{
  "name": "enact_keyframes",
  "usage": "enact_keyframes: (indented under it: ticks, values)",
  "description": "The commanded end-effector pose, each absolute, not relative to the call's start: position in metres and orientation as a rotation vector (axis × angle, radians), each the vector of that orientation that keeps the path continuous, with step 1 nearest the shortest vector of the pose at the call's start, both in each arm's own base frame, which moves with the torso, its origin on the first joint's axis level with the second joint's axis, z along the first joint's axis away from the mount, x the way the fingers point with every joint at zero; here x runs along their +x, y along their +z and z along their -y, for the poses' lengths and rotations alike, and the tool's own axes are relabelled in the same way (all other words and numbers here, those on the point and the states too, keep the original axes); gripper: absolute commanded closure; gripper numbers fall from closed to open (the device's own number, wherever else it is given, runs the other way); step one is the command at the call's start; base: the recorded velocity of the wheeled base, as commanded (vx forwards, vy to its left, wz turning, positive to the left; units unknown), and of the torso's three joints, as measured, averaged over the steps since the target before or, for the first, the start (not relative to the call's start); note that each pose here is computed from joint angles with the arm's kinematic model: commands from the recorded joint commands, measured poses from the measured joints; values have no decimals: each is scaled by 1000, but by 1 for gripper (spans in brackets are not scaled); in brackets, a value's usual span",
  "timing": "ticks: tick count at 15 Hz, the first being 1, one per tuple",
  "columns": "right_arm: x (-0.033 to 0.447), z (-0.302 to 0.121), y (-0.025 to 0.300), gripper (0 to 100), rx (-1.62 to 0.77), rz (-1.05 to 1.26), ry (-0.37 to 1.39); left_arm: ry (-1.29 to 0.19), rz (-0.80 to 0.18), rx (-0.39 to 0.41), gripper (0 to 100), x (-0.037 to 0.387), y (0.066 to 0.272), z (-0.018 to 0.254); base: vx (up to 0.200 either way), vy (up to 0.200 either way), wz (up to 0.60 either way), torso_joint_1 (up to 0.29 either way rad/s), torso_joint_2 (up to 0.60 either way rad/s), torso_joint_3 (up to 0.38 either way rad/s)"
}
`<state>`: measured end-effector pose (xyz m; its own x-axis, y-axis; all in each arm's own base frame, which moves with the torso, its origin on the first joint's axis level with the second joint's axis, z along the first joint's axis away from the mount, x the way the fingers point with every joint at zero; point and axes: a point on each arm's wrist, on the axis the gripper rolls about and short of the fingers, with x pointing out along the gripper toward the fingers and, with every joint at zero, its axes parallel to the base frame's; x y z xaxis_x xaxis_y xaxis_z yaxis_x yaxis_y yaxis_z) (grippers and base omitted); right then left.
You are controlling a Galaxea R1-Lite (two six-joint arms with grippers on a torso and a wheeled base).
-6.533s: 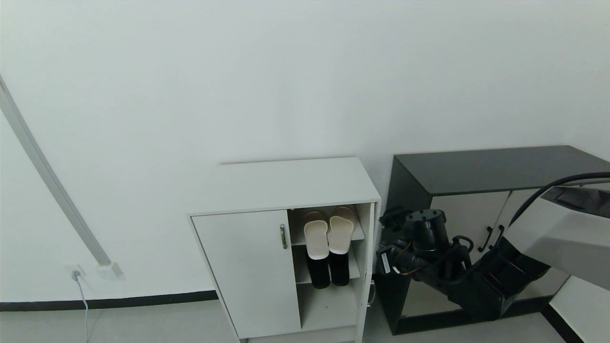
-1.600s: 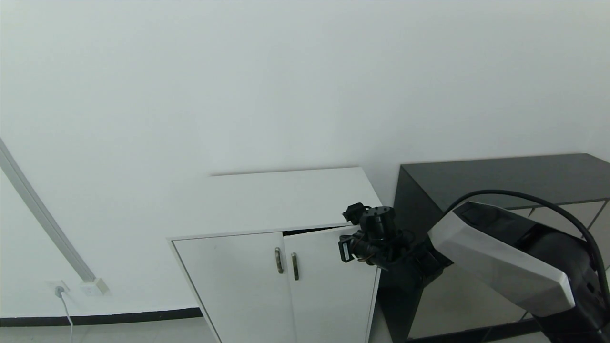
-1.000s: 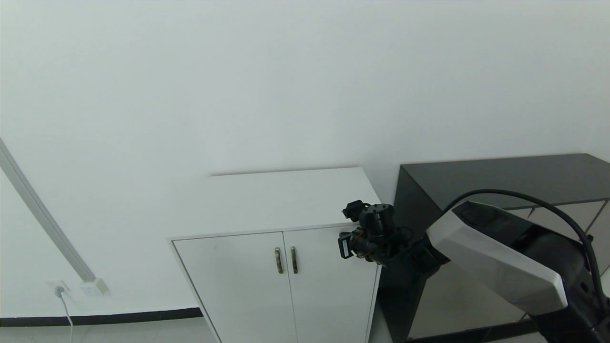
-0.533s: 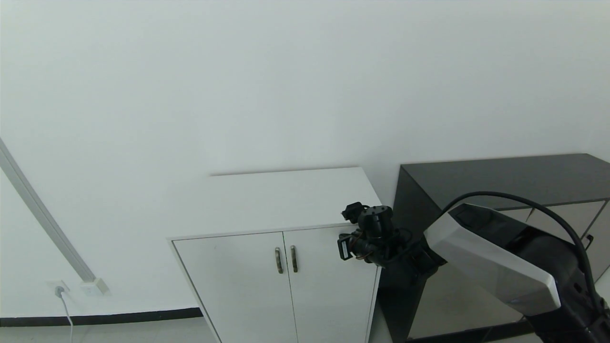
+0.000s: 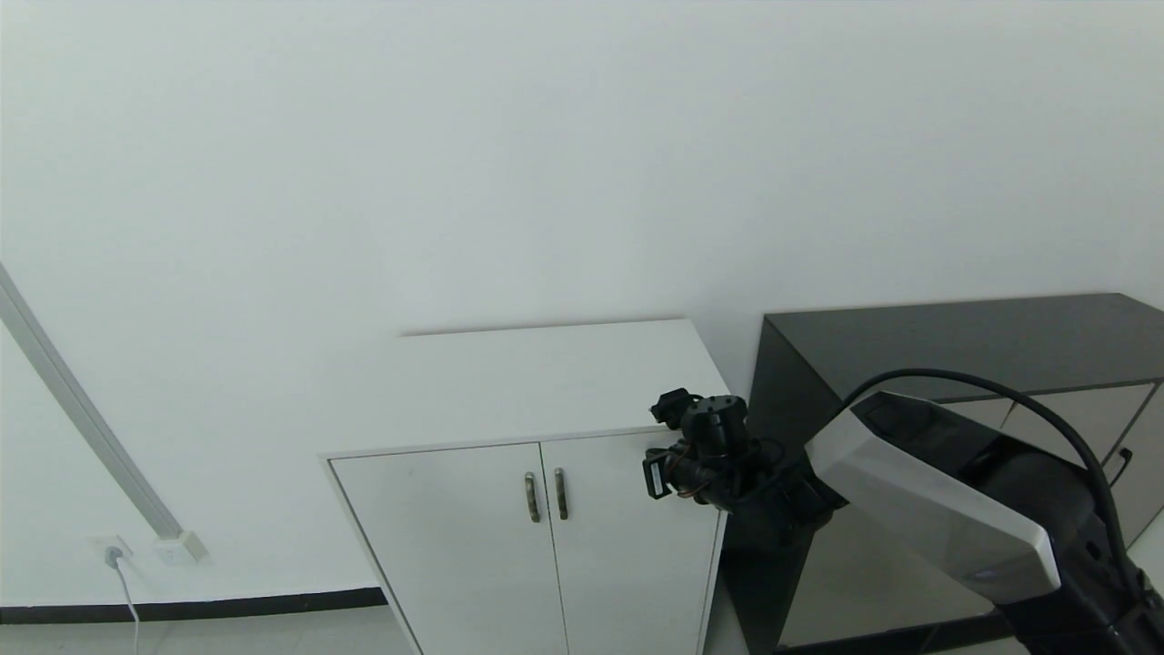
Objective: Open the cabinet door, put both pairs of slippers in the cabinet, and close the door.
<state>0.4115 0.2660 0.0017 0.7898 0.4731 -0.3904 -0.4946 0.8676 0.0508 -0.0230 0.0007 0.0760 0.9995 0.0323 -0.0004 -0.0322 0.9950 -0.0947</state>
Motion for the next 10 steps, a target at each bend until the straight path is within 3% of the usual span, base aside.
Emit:
enact_keyframes:
  ticks: [1, 5, 10]
  values:
    - [412, -266, 1, 100, -54, -405, 520, 34, 2, -95, 100, -23, 76, -1, 0, 0, 0, 0, 0, 0]
    - [408, -262, 6, 100, -50, -412, 517, 32, 2, -95, 100, -23, 76, -1, 0, 0, 0, 0, 0, 0]
    - [379, -232, 34, 100, -39, -390, 498, 31, 0, -95, 100, -23, 76, -1, 0, 0, 0, 0, 0, 0]
